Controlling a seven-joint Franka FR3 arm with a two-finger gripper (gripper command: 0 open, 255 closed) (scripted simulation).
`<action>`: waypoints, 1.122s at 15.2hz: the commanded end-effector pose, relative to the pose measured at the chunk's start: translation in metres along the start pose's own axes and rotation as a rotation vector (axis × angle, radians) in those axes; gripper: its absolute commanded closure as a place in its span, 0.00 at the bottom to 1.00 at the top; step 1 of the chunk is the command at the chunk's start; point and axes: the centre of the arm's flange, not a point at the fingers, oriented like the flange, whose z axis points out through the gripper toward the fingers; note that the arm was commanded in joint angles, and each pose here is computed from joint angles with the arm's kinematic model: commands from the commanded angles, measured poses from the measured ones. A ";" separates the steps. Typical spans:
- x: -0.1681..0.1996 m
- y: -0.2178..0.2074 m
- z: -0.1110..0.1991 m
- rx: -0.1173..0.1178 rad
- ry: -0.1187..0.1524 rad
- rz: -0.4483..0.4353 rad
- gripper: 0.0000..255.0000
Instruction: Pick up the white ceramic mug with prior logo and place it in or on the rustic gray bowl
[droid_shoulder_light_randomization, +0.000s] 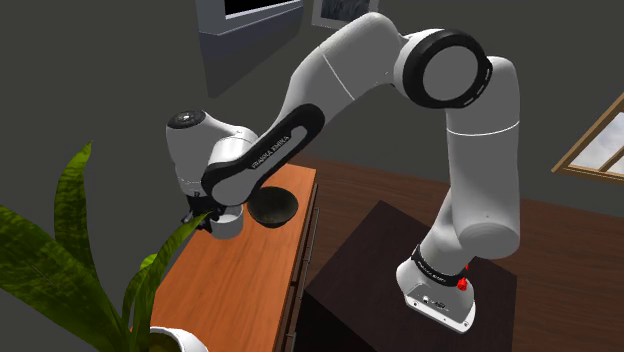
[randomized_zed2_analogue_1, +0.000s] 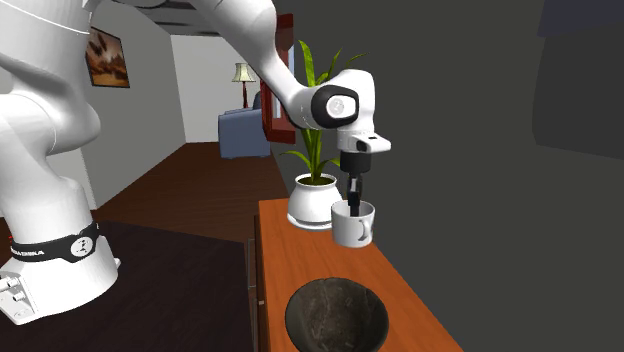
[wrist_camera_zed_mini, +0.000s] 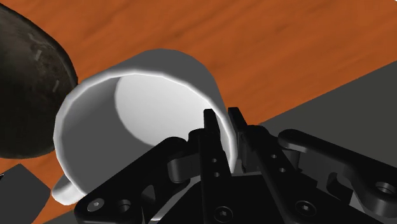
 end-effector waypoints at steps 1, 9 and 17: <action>0.000 0.001 -0.010 0.000 0.000 0.000 1.00; 0.001 0.042 -0.034 0.000 0.000 0.000 1.00; 0.001 0.147 -0.034 0.000 0.000 0.000 1.00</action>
